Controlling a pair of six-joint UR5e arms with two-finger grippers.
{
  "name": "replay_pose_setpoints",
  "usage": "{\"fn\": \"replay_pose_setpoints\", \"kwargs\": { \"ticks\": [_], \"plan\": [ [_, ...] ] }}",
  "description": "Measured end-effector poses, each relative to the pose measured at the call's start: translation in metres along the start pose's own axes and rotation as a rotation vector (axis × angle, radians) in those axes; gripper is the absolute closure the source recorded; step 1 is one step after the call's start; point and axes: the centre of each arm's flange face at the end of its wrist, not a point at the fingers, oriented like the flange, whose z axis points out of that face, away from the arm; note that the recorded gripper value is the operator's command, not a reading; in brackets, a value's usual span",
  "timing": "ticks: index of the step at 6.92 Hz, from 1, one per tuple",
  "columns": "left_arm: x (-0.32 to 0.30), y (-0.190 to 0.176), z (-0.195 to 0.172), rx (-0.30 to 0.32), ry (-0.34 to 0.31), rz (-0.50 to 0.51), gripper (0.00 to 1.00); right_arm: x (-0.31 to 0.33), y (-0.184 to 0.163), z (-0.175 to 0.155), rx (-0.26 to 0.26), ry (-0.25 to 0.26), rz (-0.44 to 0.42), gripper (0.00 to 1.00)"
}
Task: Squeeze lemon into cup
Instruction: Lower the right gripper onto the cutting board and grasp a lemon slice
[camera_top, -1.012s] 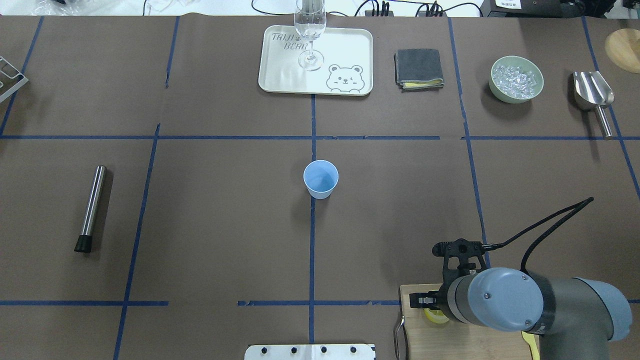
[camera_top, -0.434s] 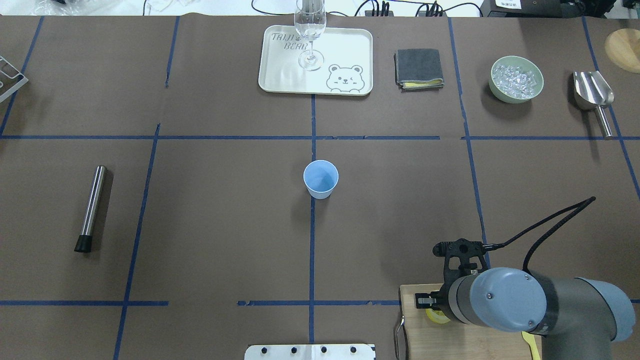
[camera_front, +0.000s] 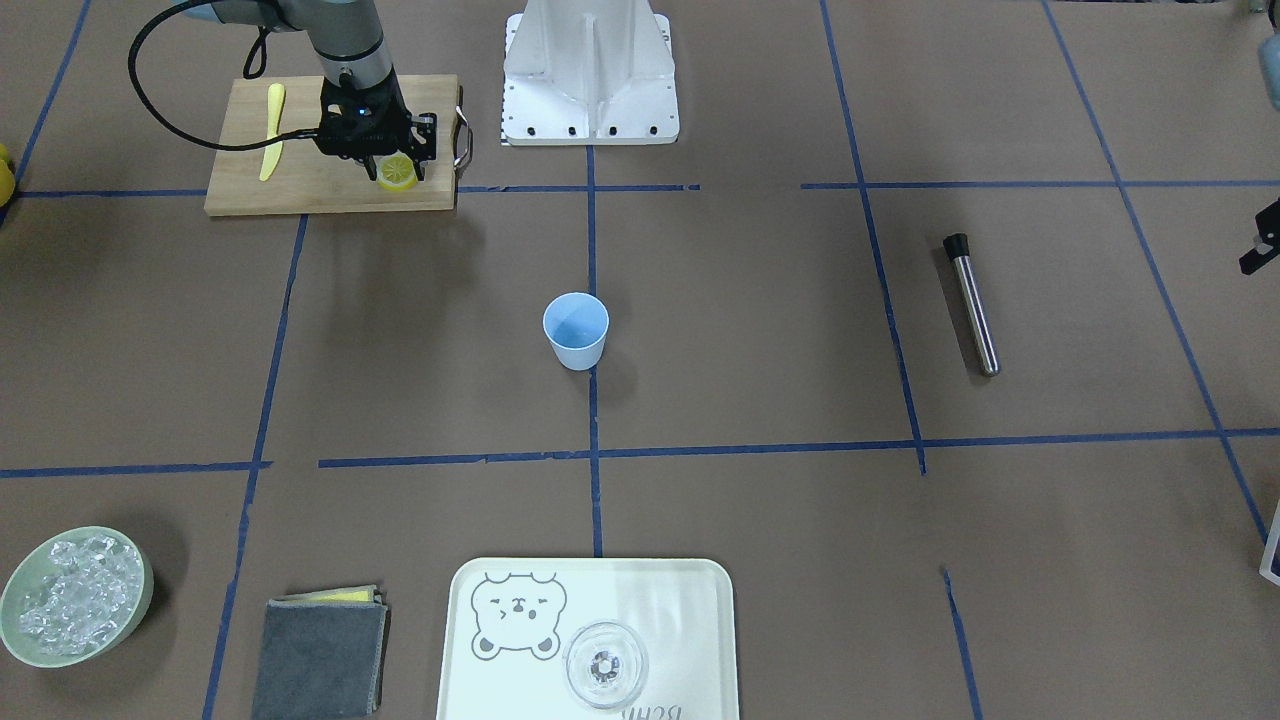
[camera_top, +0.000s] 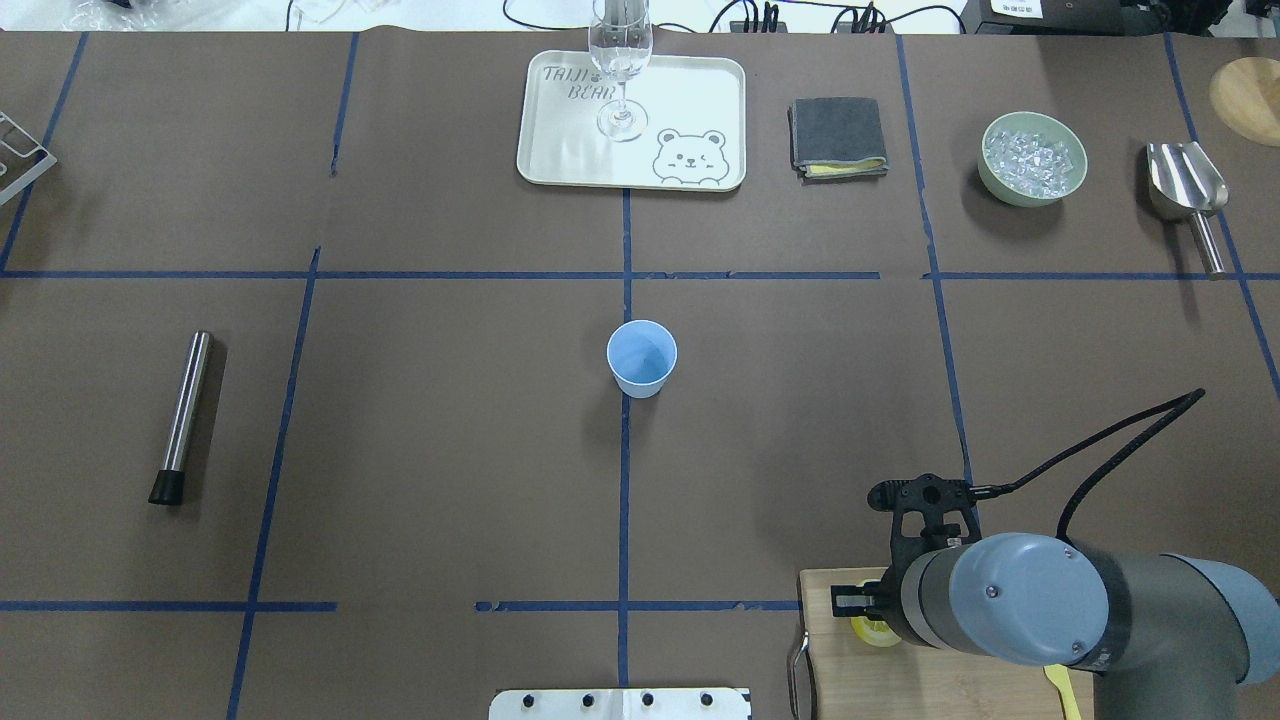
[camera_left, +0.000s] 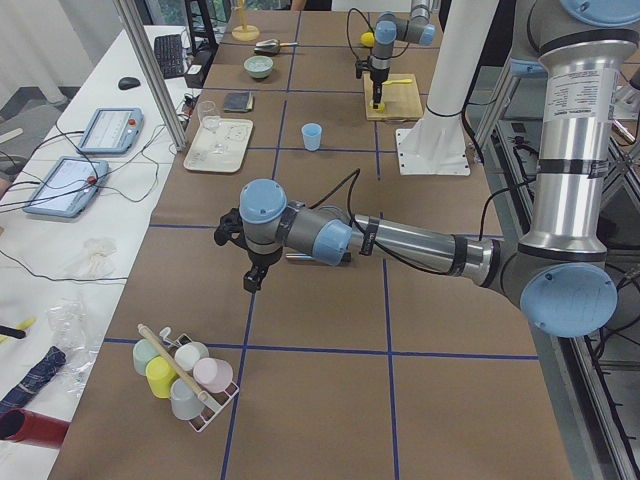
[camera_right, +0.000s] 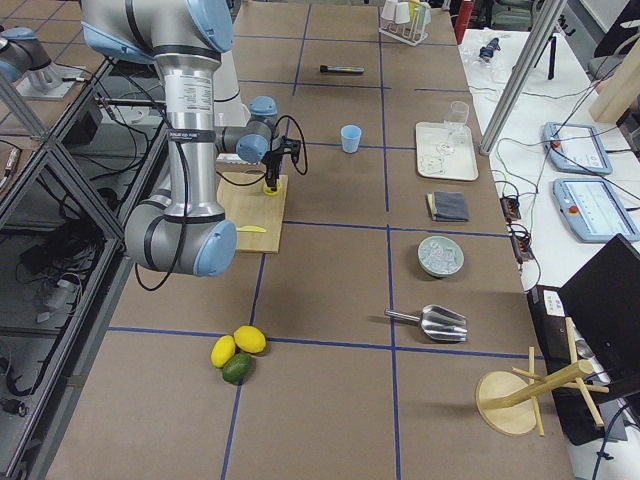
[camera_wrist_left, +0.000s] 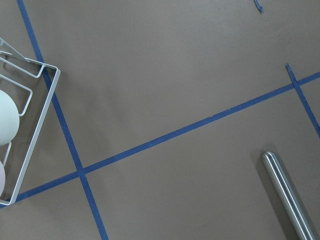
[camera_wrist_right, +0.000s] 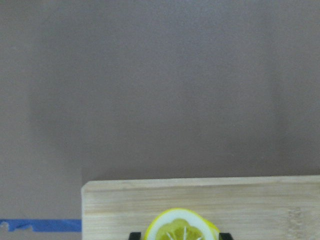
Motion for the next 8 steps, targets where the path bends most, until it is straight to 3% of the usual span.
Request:
{"fn": "replay_pose_setpoints", "kwargs": {
  "ticks": [8],
  "plan": [
    [0.002, 0.003, 0.001, -0.002, 0.031, -0.005, 0.00, 0.014, -0.001, -0.021, 0.008, -0.009, 0.006, 0.48]
  ]
}}
